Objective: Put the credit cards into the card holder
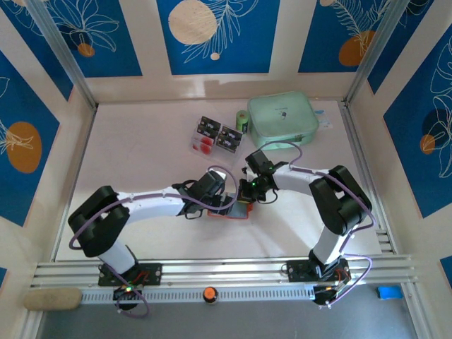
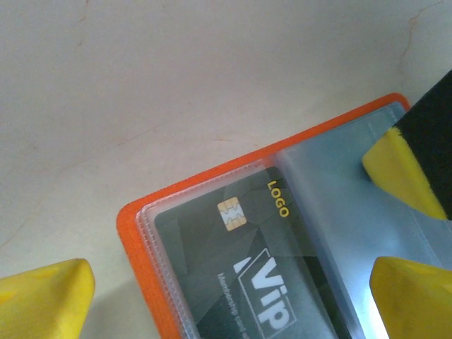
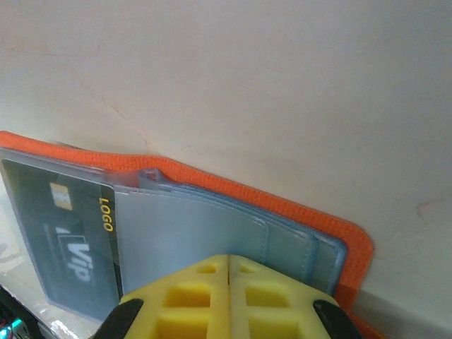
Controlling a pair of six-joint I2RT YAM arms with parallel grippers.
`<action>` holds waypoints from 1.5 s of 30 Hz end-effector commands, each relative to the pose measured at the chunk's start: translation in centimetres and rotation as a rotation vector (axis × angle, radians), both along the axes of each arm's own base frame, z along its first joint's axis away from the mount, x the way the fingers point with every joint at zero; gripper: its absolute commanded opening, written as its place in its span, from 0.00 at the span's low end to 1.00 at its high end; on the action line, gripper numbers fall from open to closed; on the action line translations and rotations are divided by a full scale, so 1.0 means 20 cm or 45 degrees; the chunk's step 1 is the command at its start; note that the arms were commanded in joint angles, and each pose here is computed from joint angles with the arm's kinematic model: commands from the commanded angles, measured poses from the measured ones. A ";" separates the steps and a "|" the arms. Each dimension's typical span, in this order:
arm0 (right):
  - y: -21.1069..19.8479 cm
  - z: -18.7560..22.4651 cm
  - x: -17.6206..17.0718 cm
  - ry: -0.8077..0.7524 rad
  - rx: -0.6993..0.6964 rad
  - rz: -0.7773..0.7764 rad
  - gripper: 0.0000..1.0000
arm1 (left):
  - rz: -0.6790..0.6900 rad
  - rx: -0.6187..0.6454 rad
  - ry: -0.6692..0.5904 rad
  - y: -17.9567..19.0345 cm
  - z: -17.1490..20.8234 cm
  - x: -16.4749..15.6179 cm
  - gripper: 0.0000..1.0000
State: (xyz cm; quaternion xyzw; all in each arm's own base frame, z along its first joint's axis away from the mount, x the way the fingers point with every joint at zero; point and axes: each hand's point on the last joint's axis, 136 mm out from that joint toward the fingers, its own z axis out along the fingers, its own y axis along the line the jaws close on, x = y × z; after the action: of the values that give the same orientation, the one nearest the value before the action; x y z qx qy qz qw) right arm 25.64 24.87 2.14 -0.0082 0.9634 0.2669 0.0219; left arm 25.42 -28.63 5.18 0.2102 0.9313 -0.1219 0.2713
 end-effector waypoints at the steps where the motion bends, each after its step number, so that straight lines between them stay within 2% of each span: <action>1: 0.02 -0.02 -0.03 0.036 0.005 0.033 0.00 | -0.020 -0.023 0.020 -0.04 -0.02 -0.03 1.00; 13: 0.03 0.02 -0.02 0.025 0.038 0.030 0.00 | 0.057 0.188 0.047 0.10 -0.13 -0.04 1.00; 17: 0.01 0.08 0.00 -0.015 0.047 0.006 0.00 | 0.071 0.196 0.042 0.12 -0.13 -0.04 1.00; 24: -0.03 0.13 0.00 -0.048 0.051 -0.041 0.15 | 0.080 0.187 0.043 0.12 -0.14 -0.05 1.00; 30: -0.03 0.09 -0.01 -0.019 0.050 -0.048 0.17 | 0.080 0.181 0.040 0.13 -0.14 -0.05 1.00; 36: -0.02 0.02 -0.03 0.021 0.040 -0.049 0.28 | 0.083 0.175 0.038 0.13 -0.14 -0.05 1.00; 45: 0.02 0.00 -0.03 0.060 0.086 -0.028 0.28 | 0.086 0.162 0.028 0.13 -0.12 -0.06 1.00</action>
State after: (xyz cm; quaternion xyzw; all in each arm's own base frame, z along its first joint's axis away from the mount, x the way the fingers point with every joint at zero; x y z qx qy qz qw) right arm 25.71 24.90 2.48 0.0087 0.9564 0.2910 0.0235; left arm 24.95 -26.73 2.90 0.1928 0.9452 -0.0673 0.2549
